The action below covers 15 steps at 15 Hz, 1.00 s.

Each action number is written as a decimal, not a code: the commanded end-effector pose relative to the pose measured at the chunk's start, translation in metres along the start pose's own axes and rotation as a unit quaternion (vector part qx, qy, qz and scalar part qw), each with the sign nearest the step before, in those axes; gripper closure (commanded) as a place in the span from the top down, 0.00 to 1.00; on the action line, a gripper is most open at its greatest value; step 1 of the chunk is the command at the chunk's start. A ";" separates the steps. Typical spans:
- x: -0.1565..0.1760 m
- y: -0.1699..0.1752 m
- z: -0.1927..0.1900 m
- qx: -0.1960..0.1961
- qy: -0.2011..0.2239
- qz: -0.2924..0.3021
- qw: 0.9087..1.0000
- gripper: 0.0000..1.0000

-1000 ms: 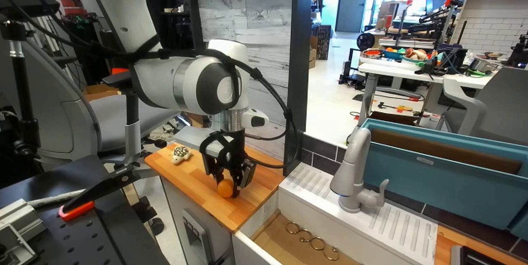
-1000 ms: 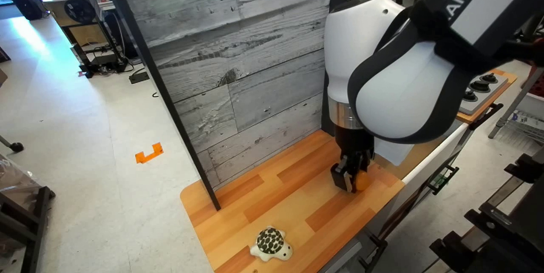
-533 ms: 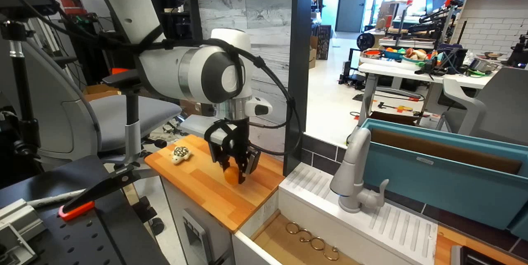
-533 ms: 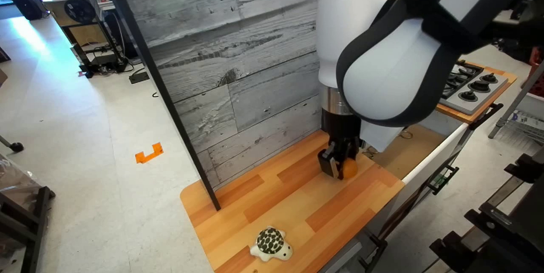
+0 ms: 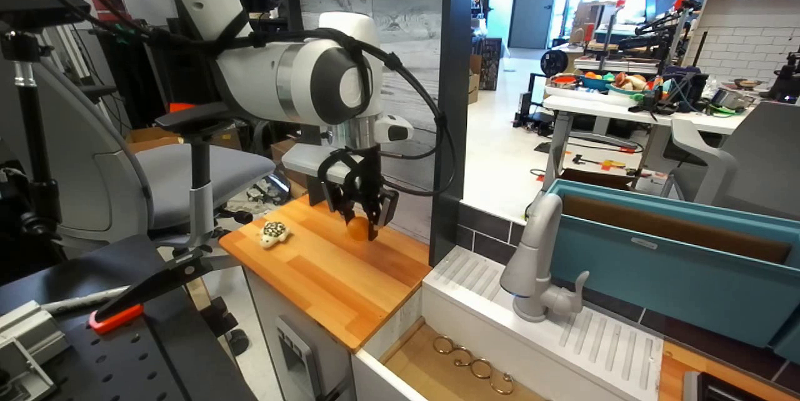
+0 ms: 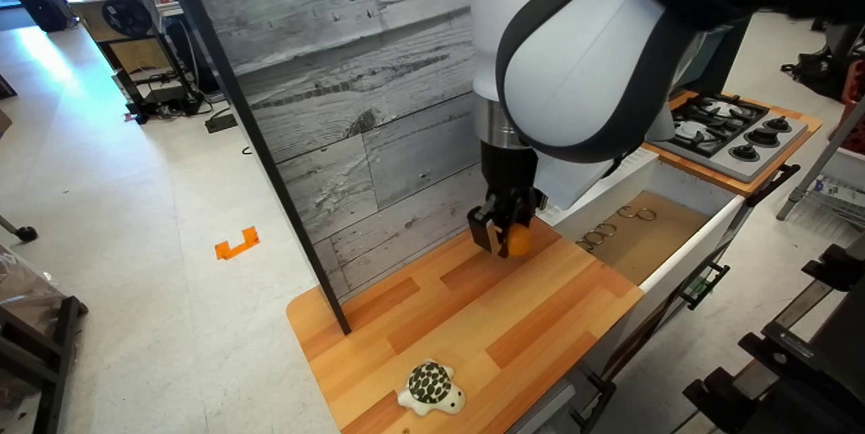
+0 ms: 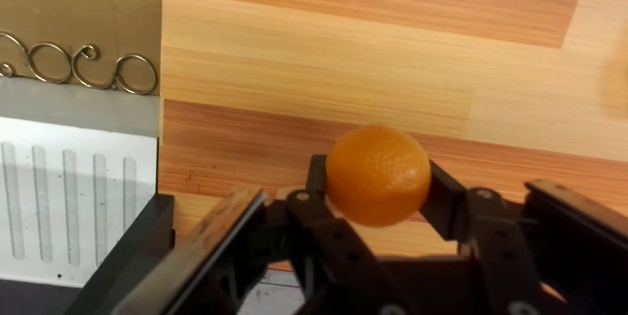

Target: Move the orange backwards

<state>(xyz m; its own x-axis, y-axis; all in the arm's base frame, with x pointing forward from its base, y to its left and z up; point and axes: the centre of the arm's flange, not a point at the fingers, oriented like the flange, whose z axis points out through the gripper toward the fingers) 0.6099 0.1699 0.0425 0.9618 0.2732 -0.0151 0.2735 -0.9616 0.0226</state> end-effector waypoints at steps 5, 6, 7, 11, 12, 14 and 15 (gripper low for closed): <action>0.028 -0.013 0.033 -0.006 -0.001 -0.003 1.000 0.20; 0.031 -0.014 0.038 -0.007 -0.001 -0.004 1.000 0.20; 0.033 -0.015 0.043 -0.008 0.000 -0.006 1.000 0.20; 0.039 -0.020 0.056 -0.013 0.003 -0.012 1.000 0.20; 0.038 -0.022 0.058 -0.015 0.000 -0.012 1.000 0.38; 0.037 -0.024 0.056 -0.016 -0.002 -0.011 1.000 0.71; 0.036 -0.025 0.055 -0.017 -0.002 -0.012 1.000 0.78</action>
<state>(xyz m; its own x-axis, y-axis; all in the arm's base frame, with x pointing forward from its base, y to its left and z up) 0.6248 0.1918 -0.0086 0.9569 0.2901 -0.0130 0.2904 -0.9562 0.0376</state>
